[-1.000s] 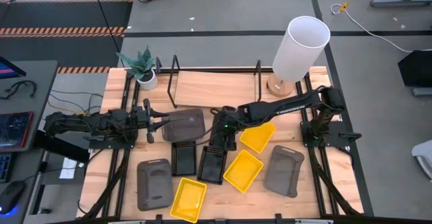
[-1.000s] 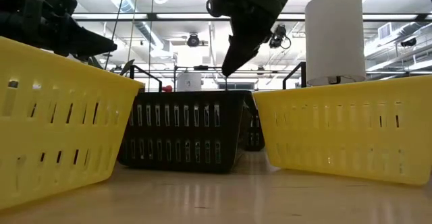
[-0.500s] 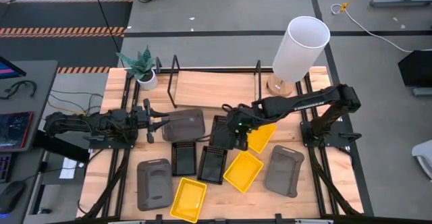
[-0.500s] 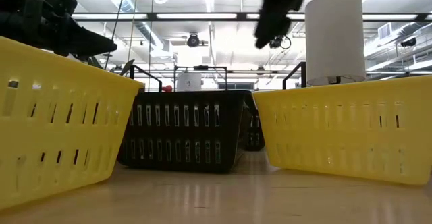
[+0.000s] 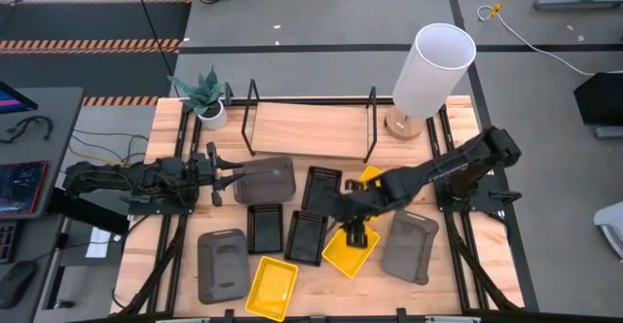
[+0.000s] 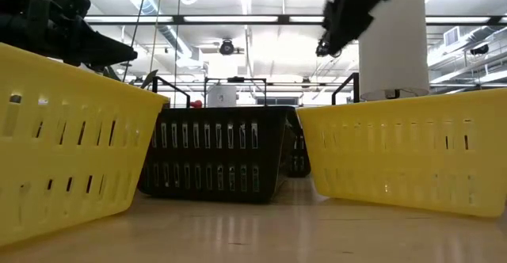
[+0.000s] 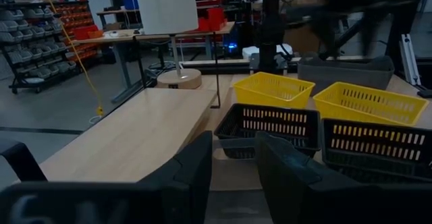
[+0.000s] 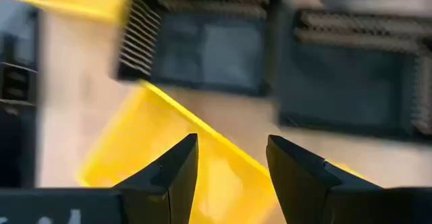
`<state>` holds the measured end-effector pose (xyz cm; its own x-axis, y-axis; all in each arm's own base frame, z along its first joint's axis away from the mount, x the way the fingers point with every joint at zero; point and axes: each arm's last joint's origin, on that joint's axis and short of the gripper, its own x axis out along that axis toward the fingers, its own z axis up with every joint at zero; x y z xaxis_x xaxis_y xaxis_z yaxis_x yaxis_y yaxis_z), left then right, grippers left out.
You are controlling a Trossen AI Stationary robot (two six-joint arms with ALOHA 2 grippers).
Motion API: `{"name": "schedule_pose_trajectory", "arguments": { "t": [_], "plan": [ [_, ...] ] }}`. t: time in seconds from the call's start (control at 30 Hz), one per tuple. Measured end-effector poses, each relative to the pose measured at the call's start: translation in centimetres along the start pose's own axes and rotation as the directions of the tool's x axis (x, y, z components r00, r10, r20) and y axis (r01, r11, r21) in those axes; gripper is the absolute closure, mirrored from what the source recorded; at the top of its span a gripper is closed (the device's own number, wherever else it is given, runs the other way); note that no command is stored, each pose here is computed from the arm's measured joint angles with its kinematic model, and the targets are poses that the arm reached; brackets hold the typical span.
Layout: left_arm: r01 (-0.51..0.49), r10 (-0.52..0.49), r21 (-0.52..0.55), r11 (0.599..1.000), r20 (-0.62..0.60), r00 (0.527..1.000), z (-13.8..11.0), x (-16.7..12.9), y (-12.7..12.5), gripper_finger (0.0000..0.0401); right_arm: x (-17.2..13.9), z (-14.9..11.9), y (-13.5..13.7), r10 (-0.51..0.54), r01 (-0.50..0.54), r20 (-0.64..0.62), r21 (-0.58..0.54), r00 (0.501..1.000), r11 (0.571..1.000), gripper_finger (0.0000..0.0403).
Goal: Stack baskets on shelf by color
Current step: Stack the bottom right black bin on top of the top black bin
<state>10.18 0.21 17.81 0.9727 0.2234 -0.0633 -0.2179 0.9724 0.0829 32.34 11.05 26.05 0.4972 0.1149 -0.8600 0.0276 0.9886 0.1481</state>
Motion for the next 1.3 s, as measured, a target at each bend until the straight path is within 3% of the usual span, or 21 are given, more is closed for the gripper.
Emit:
{"name": "schedule_pose_trajectory", "arguments": {
  "t": [0.13, 0.3, 0.57, 1.03, 1.3],
  "plan": [
    [0.000, 0.000, 0.000, 1.000, 0.000, 1.000, 0.0, 0.0, 0.0, 0.0280, 0.3, 0.7, 2.1, 0.080, -0.077, 0.110, -0.028, 0.991, 0.997, 0.0223],
    [0.000, 0.000, 0.001, 1.000, -0.004, 1.000, 0.0, 0.0, 0.0, 0.0280, 1.4, 0.9, 3.7, 0.089, -0.085, 0.080, -0.055, 0.993, 0.995, 0.0225],
    [0.000, 0.000, 0.007, 1.000, -0.025, 1.000, -0.2, 0.2, 0.0, 0.0280, 3.2, 3.4, 5.9, 0.089, -0.079, 0.057, -0.150, 0.994, 0.986, 0.0226],
    [0.001, -0.001, 0.009, 1.000, -0.033, 0.999, -0.3, 0.3, -0.1, 0.0280, 10.4, 3.9, 7.8, 0.094, -0.090, 0.011, -0.191, 0.996, 0.977, 0.0225],
    [0.001, -0.001, 0.009, 1.000, -0.033, 0.999, -0.3, 0.3, -0.1, 0.0280, 12.3, 2.7, 9.7, -0.058, 0.067, 0.047, -0.222, 0.997, 0.973, 0.0226]
  ]
}}
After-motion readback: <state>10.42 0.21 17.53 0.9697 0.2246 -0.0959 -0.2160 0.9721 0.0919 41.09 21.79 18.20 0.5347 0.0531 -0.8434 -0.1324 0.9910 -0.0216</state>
